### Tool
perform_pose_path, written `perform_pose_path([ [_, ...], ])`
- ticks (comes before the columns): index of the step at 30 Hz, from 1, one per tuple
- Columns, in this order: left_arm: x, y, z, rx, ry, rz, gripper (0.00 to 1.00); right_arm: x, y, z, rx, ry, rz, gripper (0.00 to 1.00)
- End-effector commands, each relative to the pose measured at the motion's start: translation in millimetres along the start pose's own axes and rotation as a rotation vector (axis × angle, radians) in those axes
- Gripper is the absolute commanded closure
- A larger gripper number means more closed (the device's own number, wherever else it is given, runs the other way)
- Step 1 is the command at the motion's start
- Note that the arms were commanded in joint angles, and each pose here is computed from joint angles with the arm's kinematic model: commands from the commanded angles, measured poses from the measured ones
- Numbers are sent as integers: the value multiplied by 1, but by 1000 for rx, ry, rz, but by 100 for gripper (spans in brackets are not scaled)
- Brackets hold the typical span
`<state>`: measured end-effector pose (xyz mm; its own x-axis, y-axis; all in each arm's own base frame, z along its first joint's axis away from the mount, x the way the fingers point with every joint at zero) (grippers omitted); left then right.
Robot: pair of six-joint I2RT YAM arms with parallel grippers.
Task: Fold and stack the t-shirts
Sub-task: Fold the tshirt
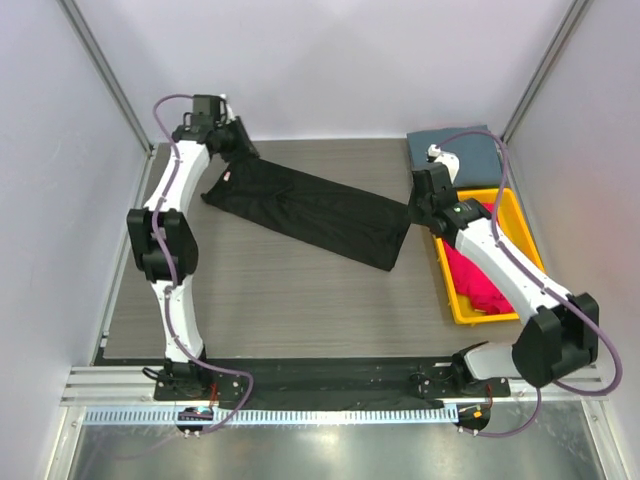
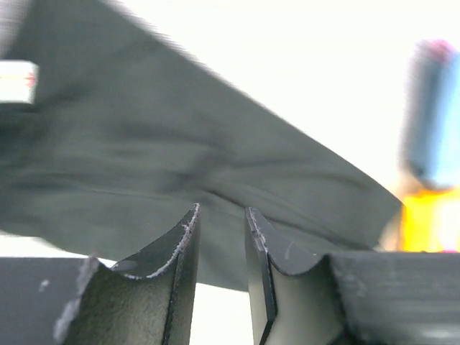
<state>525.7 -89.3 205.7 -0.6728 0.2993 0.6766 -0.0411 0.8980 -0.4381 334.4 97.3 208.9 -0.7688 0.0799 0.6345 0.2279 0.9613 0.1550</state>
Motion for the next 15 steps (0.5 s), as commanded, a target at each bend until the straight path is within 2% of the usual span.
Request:
perform_pose_path([
  [1,15,-80,33,-94,61,227,69,30,-14,-6,-28,-26,10,67],
  [2,22,-109,52,-109,107,312,71,37,-22,-4,-28,-24,42,67],
  [4,20,-129,84,-131,158,357,73,46,-31,-6,-40,-46,74,67],
  [6,26,-166,113,-175,162,414,74,62,-36,-12,-60,-83,56,68],
  [7,20,-167,134,-172,201,410,74,67,-35,-13,-60,-91,35,69],
  [8,18,-185,152,-197,213,446,76,72,-31,-16,-66,-95,-3,70],
  [15,-20,-229,228,-196,369,483,82,92,-21,-21,-51,-120,-134,70],
])
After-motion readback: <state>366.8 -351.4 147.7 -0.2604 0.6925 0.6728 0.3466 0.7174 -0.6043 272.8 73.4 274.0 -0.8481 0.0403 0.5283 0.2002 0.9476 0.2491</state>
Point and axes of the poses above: each gripper's point midway between its finger pads, its own x axis back along the fingers, its own y axis along the line the jaws close on, z = x × y, the point moved 4 cm from there along x, back along the fingers, and after that the axes turned 3 degrees about -x, right-handed, at the moved point
